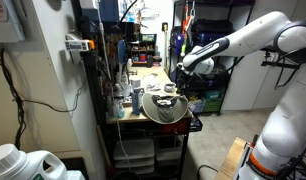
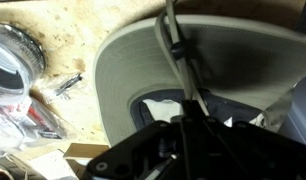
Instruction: Hang the hat on the stand.
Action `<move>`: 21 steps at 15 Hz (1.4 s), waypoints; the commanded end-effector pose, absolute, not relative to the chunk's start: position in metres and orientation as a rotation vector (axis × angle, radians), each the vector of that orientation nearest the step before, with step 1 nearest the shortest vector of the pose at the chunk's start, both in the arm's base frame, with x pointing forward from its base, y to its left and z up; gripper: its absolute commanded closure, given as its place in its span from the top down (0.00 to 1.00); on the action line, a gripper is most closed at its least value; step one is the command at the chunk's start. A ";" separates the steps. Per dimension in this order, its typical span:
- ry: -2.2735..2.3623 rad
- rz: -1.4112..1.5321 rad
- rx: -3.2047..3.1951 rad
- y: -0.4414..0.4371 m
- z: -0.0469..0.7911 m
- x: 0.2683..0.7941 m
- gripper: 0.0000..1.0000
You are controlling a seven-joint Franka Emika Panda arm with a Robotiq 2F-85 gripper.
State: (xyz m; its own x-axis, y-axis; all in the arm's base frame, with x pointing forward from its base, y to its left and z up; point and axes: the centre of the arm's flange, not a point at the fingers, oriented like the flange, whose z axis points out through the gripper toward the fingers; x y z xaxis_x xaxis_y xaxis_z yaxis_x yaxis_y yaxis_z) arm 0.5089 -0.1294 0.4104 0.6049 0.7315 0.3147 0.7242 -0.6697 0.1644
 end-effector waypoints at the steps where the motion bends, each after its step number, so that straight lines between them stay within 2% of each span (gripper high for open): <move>1: 1.355 0.650 2.759 -0.127 0.442 0.489 0.01; 10: 1.664 0.885 2.710 -0.120 0.517 0.446 0.01; 19: 1.593 0.877 2.695 -0.123 0.529 0.448 0.01; 21: 1.653 0.978 2.704 -0.120 0.540 0.443 0.01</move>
State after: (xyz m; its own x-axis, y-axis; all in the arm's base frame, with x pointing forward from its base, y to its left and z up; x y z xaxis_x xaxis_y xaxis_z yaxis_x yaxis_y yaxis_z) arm 0.4483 -0.1209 0.5297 0.3754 0.7756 0.5075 0.8400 -0.5161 0.1674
